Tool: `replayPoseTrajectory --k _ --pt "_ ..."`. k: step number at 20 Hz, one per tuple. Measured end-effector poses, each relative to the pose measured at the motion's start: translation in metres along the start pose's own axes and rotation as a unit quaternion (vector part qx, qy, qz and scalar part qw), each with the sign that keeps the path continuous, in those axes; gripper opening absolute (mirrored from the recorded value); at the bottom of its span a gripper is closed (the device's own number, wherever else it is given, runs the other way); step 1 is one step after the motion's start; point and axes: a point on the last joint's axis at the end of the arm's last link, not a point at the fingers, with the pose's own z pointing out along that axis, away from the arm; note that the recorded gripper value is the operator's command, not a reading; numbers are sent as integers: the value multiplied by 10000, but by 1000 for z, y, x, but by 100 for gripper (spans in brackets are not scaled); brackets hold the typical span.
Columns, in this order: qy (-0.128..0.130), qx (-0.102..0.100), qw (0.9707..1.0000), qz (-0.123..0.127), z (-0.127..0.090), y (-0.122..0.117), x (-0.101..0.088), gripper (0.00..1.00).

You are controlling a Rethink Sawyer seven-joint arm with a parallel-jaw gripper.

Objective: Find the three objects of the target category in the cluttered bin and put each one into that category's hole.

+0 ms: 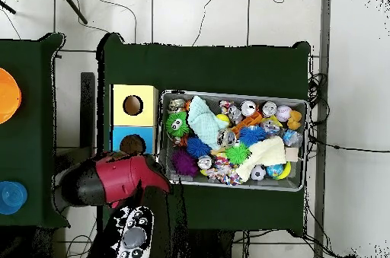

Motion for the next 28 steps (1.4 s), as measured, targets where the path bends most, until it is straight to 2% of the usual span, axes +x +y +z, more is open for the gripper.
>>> replayPoseTrajectory --k 2,9,14,18,20,21,28 --pt "26 -11 10000 3 -7 0 4 100" --pt "363 -73 9993 6 -28 -2 29 100" --pt "481 -30 9988 34 -26 -29 40 100" --pt "501 81 9987 5 -6 -84 50 100" --pt "487 93 9988 16 -1 -96 52 100" --pt "464 100 9989 41 10 -125 55 100" --pt "472 48 9988 134 34 -199 66 100"
